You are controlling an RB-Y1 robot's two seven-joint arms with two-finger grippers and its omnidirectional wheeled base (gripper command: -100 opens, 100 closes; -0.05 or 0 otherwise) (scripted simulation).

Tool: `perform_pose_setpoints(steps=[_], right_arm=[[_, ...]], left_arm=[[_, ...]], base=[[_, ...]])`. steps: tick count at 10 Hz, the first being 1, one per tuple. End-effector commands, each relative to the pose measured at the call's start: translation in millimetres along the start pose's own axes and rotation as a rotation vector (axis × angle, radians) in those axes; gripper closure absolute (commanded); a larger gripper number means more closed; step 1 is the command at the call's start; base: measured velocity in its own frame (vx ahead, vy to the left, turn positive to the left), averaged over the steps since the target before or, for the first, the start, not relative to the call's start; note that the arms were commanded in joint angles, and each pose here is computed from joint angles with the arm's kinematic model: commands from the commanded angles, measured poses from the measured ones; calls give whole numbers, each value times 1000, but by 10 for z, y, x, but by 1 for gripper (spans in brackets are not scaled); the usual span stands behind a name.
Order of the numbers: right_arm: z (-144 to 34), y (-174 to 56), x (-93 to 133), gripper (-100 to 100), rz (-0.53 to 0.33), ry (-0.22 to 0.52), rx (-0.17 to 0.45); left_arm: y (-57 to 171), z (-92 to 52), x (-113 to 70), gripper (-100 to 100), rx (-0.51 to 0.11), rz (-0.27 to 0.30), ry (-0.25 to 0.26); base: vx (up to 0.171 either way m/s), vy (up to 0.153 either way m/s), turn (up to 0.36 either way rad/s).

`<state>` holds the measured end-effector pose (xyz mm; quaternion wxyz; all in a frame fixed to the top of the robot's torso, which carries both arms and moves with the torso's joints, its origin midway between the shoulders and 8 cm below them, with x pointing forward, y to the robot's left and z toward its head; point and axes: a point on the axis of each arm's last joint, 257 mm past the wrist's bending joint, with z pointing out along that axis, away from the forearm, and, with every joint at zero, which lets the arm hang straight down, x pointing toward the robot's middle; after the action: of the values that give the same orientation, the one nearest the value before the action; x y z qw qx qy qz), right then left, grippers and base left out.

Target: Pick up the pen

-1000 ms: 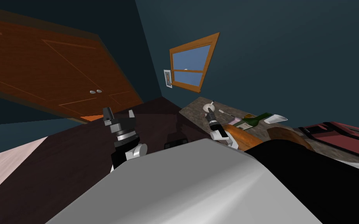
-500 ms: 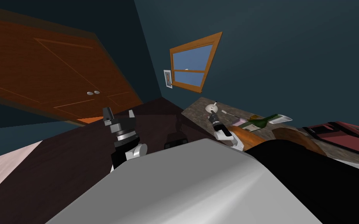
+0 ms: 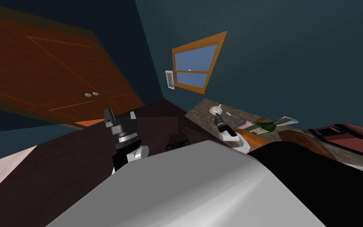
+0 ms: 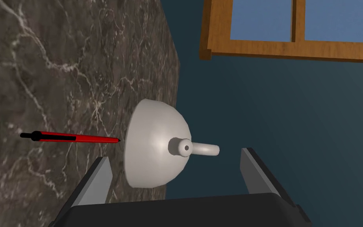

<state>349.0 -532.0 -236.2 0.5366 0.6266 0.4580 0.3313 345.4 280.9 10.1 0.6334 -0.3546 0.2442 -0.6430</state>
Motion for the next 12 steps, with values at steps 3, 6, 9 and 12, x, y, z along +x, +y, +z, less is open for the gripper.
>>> perform_pose_setpoints(steps=[3,6,9,12], right_arm=[[10,-259,-471,-100,54,-79,114],[-8,-417,-1021,-100,136,-182,208],[-62,-562,-1346,-100,194,-256,279],[-152,-702,-1638,-100,253,-333,352]], left_arm=[[0,0,0,0,0,0,0],[0,0,0,0,0,0,0],[0,0,0,0,0,0,0],[0,0,0,0,0,0,0]], base=[[94,91,-51],[122,94,-50],[64,52,-35],[110,81,-54]])
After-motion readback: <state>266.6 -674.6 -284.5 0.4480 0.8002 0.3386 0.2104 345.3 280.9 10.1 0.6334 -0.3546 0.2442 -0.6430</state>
